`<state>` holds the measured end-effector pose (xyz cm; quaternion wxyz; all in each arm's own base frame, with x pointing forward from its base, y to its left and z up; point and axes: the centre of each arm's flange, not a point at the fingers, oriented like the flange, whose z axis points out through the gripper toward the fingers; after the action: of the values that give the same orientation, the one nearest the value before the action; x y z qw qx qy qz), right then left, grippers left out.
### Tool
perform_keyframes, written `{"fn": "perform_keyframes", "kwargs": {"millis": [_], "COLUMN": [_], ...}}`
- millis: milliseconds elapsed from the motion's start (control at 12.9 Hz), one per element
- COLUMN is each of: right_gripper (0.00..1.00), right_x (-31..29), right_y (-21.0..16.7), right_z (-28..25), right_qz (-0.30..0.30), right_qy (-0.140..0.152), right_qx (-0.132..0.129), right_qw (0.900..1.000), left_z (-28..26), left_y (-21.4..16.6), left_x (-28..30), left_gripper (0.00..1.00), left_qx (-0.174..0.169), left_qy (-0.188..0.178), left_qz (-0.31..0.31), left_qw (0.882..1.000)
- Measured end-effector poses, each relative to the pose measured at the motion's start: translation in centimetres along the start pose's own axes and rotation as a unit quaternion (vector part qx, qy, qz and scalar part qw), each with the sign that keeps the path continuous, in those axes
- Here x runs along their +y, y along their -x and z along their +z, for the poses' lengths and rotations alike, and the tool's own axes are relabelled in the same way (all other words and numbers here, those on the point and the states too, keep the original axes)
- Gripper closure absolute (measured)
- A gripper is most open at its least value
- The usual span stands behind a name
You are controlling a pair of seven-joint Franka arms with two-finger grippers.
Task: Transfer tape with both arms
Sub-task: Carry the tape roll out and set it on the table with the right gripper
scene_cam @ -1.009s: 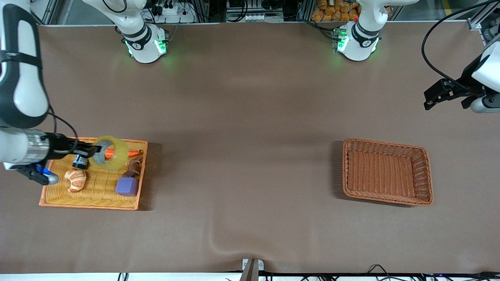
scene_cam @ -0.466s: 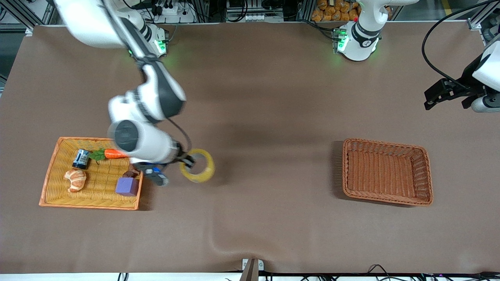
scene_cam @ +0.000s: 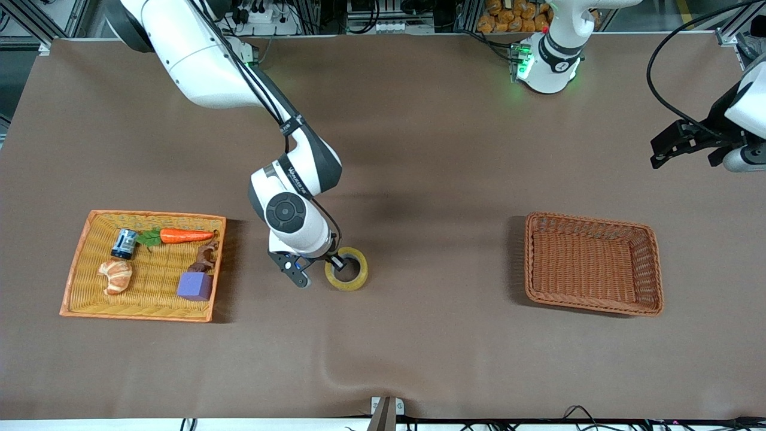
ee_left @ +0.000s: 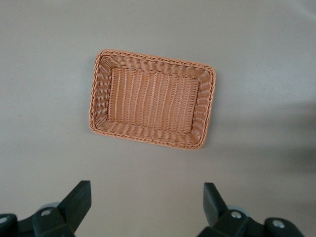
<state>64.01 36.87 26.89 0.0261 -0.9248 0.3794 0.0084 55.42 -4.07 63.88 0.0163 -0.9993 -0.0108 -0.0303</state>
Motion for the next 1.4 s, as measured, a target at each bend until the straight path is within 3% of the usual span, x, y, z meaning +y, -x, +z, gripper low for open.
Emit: {"fn": "perform_keyframes", "kwargs": {"millis": [233,311,621,932,1087,1242,1397], "right_gripper": [0.06,0.0,0.0,0.0,0.0,0.0,0.0], "right_x": [1.0,2.2,9.6,14.8,18.3,21.4,23.5], "right_y": [-3.4,-5.5,-14.4,-18.8,-20.8,-22.8,-24.0], "right_z": [-4.9,-7.4,-15.5,-16.1,-15.5,-15.7,-15.3], "right_qz": [-0.045,-0.069,-0.16,-0.237,-0.29,-0.32,-0.341], "right_qy": [0.014,0.025,0.069,0.09,0.093,0.086,0.072], "right_qx": [0.02,0.018,-0.012,-0.046,-0.065,-0.076,-0.063], "right_qw": [0.999,0.997,0.985,0.966,0.95,0.941,0.935], "left_z": [0.0,0.0,0.0,0.0,0.0,0.0,-0.1], "left_y": [0.0,0.0,0.0,0.0,0.0,0.0,0.0], "left_x": [0.0,0.0,0.0,0.0,0.0,0.1,0.2], "left_gripper": [0.0,0.0,0.0,0.0,0.0,0.0,0.0], "left_qx": [0.0,0.0,0.0,0.0,0.0,0.0,0.0], "left_qy": [0.0,0.0,0.0,0.0,0.001,0.007,0.009], "left_qz": [0.0,0.0,0.0,0.0,0.0,0.0,0.0], "left_qw": [1.0,1.0,1.0,1.0,1.0,1.0,1.0]}}
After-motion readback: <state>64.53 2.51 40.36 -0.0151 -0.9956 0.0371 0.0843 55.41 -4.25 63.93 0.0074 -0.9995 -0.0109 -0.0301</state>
